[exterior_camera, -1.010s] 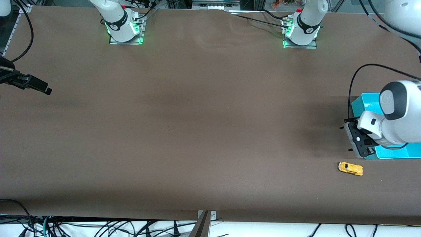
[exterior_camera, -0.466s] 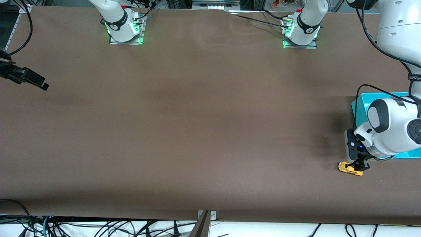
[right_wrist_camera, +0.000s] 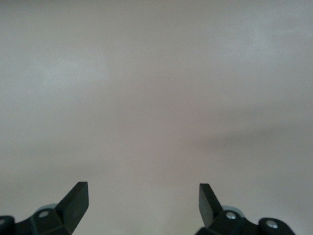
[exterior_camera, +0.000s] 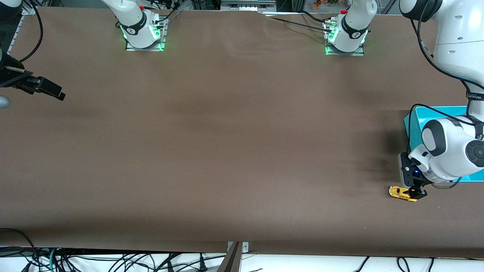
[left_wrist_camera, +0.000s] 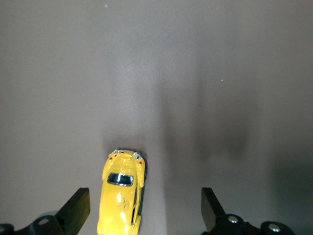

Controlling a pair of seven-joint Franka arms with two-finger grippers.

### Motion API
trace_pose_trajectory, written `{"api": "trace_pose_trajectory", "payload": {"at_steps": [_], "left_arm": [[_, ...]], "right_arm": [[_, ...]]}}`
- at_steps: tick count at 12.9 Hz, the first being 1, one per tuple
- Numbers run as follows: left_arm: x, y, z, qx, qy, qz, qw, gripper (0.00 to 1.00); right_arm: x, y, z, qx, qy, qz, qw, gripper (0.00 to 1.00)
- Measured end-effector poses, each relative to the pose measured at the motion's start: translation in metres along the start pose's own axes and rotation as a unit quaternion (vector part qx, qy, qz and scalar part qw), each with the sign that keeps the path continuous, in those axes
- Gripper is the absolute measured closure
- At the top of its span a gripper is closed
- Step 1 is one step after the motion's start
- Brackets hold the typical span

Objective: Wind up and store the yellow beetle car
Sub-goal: 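Move the left gripper down over the rolled yellow car, then close the left gripper on the yellow car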

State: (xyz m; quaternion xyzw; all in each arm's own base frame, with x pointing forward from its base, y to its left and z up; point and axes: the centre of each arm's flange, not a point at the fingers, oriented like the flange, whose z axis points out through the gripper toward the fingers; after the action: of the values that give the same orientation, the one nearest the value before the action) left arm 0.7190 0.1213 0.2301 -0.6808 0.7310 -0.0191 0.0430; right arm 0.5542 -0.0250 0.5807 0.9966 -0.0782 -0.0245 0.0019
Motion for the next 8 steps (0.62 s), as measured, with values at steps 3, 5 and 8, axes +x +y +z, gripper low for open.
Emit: {"api": "trace_pose_trajectory", "payload": {"at_steps": [3,5,8], "left_arm": [[-0.008,0.002,0.015,0.008,-0.002,-0.006,1.000,0.00],[-0.010,0.001,0.018,0.015,-0.003,-0.007,1.000,0.00],[-0.015,0.002,0.025,0.025,-0.006,-0.011,1.000,0.00]], "right_arm": [[-0.001,-0.003,0.000,-0.001,-0.002,-0.016,1.000,0.00],[-0.001,-0.006,0.000,-0.001,-0.002,-0.021,1.000,0.00],[-0.001,-0.007,0.000,-0.001,-0.002,-0.023,1.000,0.00]]}}
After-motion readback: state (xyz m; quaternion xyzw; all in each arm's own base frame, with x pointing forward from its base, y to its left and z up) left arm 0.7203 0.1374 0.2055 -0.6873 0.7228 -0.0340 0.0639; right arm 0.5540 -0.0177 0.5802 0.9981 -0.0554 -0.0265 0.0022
